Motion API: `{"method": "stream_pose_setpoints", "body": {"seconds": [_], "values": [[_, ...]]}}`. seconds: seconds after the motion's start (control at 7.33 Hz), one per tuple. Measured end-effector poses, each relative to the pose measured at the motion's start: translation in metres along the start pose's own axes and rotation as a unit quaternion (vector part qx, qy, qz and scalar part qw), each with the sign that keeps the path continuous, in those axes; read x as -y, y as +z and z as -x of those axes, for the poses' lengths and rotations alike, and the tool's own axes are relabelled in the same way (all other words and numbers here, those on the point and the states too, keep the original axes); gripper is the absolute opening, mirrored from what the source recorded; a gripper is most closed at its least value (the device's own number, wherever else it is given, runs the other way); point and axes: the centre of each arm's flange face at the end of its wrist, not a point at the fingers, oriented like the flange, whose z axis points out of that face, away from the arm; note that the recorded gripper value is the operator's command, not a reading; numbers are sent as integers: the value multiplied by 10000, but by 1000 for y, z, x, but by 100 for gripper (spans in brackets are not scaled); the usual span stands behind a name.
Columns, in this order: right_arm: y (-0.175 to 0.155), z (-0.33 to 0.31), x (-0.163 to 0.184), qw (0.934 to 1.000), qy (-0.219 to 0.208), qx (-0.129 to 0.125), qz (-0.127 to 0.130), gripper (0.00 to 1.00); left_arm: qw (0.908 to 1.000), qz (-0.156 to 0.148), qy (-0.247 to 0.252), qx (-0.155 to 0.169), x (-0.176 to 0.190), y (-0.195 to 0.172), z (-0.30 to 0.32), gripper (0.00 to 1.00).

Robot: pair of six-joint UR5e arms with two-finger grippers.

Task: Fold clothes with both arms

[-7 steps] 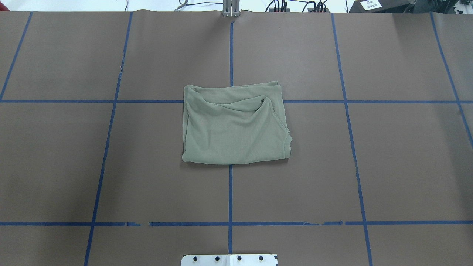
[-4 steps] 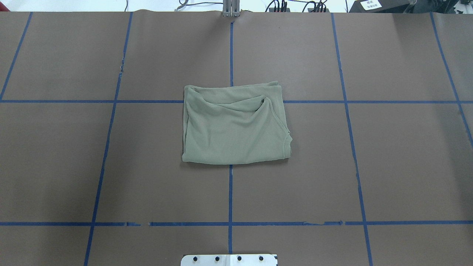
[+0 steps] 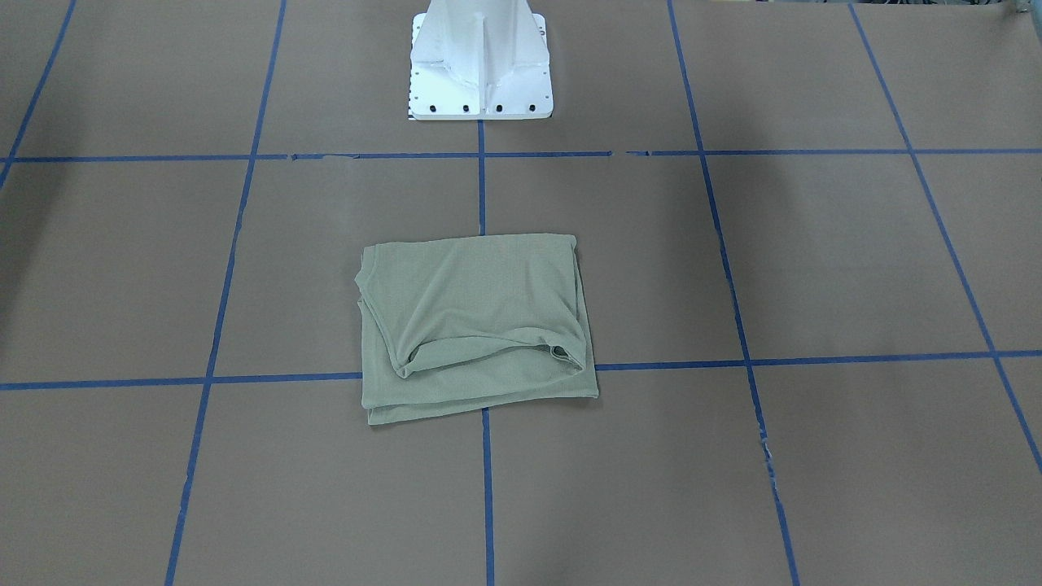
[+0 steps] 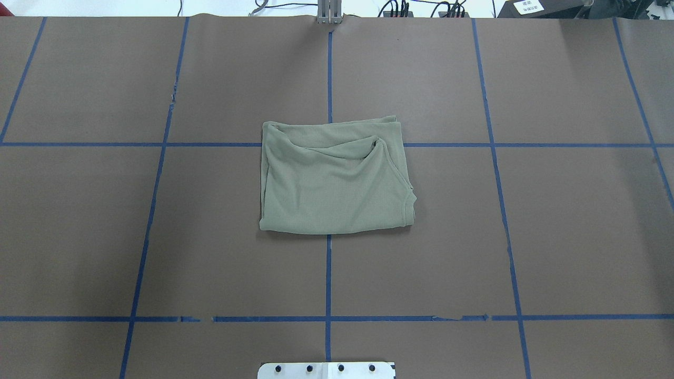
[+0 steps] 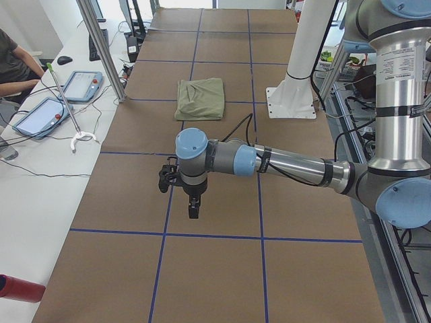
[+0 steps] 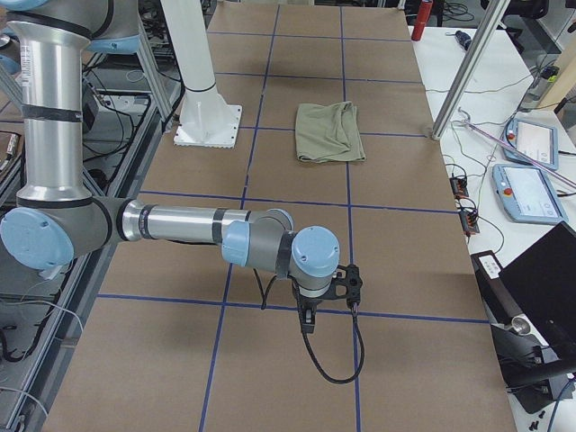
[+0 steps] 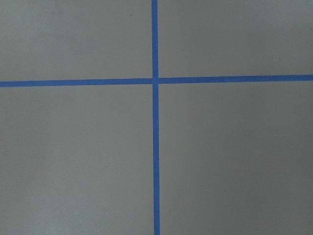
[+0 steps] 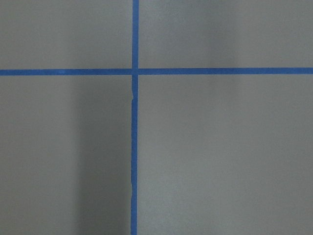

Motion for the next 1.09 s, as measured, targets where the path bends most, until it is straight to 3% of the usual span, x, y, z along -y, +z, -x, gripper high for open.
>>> {"method": "stream_pose_setpoints", "body": {"seconds": [1.09], "values": [[-3, 3, 0, 10000, -26, 19, -36, 100, 10000, -5, 5, -4, 1, 0, -1, 100]]}}
